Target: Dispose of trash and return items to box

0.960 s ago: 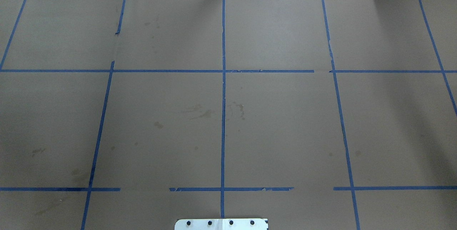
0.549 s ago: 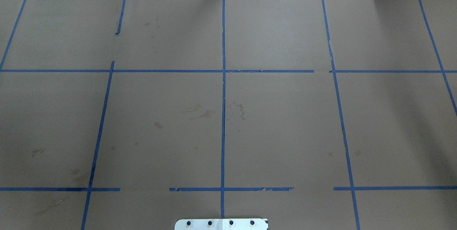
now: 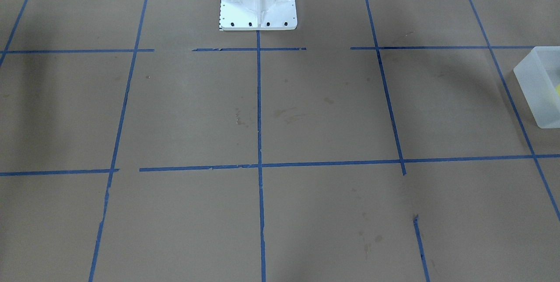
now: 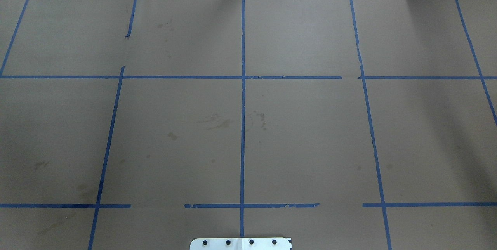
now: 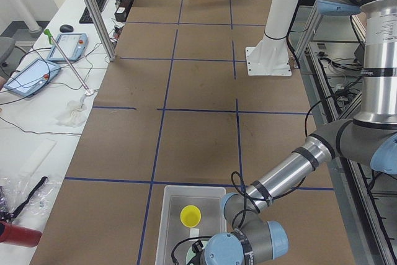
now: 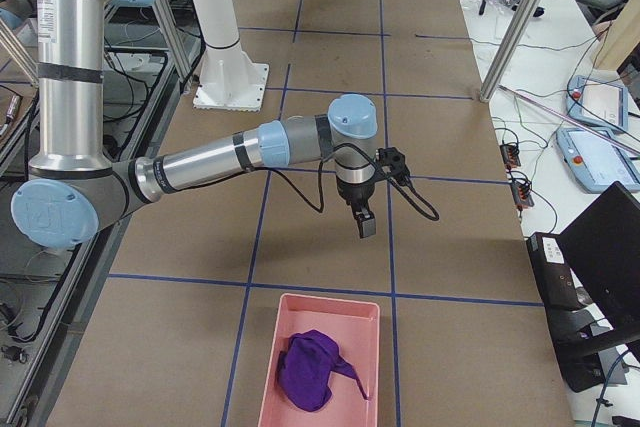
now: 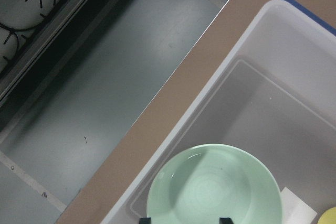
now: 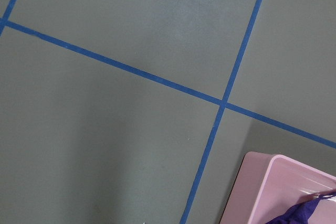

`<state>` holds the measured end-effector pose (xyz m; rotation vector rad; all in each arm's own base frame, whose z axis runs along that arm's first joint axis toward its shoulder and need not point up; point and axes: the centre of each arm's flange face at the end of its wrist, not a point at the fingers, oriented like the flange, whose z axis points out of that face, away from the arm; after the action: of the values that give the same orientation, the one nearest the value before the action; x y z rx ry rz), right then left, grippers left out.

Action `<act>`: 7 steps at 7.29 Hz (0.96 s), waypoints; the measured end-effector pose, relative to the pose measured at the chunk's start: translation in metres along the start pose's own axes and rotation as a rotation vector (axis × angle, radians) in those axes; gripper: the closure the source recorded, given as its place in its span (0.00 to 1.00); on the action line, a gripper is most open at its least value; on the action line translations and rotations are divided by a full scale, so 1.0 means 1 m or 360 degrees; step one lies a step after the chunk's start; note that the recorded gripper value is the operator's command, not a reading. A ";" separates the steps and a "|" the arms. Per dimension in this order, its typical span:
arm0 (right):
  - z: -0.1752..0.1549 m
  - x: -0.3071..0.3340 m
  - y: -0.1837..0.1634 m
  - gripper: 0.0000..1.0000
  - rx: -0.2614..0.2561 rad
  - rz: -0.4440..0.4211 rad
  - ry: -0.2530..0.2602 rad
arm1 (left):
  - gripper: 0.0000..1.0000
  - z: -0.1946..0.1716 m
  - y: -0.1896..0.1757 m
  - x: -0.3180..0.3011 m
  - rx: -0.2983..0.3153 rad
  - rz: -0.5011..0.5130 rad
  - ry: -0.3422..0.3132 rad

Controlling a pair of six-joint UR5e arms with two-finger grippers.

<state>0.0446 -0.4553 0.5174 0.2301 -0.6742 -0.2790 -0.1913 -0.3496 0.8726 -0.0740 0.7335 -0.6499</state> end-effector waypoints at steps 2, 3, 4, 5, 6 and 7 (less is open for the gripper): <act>0.001 0.000 0.000 0.00 -0.0005 0.0005 -0.0007 | 0.00 -0.044 -0.011 0.051 0.0136 0.0161 0.0042; 0.001 0.000 0.001 0.00 -0.0008 0.0009 -0.0014 | 0.00 -0.063 -0.013 0.093 0.0191 0.0292 0.0064; 0.002 0.000 0.001 0.00 -0.0012 0.0015 -0.0022 | 0.00 -0.079 -0.009 0.148 0.0228 0.0463 0.0089; 0.003 0.001 0.001 0.00 -0.0017 0.0020 -0.0028 | 0.00 -0.092 0.001 0.201 0.0241 0.0620 0.0112; 0.005 0.001 0.002 0.00 -0.0023 0.0027 -0.0032 | 0.00 -0.106 0.018 0.256 0.0225 0.0754 0.0126; 0.006 0.002 0.002 0.00 -0.0028 0.0033 -0.0036 | 0.00 -0.119 0.039 0.303 0.0193 0.0857 0.0132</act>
<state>0.0428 -0.4550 0.5242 0.2032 -0.6957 -0.2681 -0.0788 -0.4735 0.5907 0.2572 0.7512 -0.1811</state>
